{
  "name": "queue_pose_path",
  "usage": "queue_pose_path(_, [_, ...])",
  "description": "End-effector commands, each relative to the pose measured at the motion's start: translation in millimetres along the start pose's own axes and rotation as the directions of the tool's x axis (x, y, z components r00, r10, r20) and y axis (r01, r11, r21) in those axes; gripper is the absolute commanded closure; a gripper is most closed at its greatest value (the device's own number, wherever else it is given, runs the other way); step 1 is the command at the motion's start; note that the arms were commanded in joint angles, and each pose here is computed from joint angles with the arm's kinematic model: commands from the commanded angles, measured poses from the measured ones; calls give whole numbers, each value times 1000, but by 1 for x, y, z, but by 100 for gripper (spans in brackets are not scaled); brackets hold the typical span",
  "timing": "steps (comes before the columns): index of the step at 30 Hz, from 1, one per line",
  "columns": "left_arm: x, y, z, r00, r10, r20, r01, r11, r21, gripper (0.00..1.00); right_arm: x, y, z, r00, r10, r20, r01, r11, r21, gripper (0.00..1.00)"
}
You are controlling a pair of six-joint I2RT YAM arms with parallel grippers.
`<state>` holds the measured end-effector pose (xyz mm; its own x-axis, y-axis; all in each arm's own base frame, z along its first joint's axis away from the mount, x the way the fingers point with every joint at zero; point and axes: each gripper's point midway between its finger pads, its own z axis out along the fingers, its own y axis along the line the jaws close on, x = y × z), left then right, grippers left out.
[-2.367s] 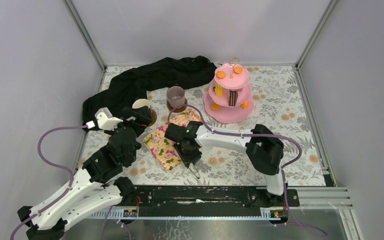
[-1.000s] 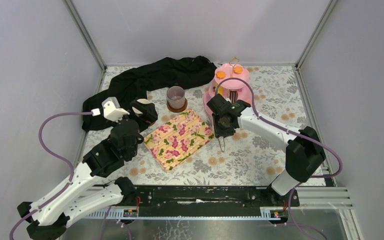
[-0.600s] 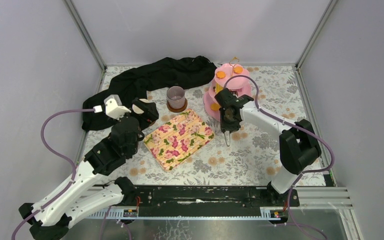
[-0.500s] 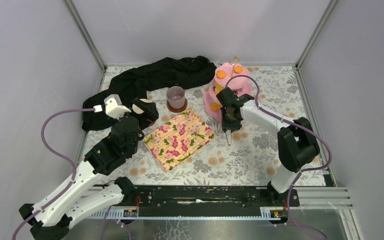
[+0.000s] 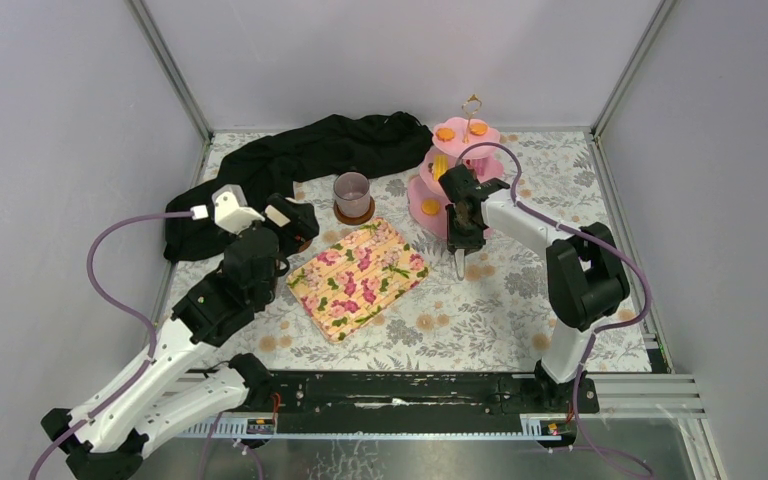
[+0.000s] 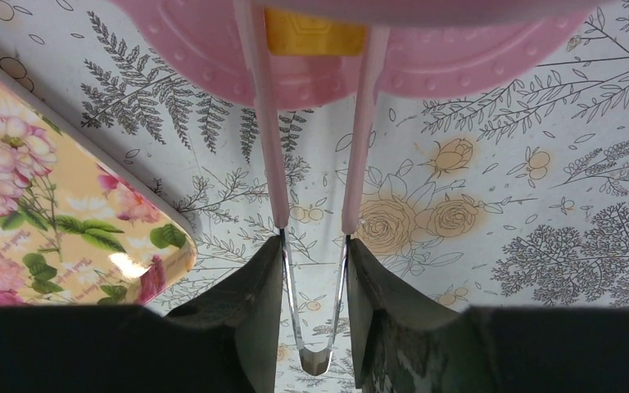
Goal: Serve the afternoon tea
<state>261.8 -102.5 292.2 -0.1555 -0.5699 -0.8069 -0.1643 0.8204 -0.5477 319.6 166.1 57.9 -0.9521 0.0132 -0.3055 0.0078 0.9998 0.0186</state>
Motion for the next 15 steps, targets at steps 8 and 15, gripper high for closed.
queue_pose_path(8, [-4, -6, 4, 1000, -14, 11, 14, 999, 36, 0, -13, -1, -4, 997, 43, 60, -42, 999, -8, 73])
queue_pose_path(15, [-2, -2, 2, 1000, -17, 4, 16, 999, 37, 0, -13, -7, 3, 996, 57, 64, -59, 998, 37, 59])
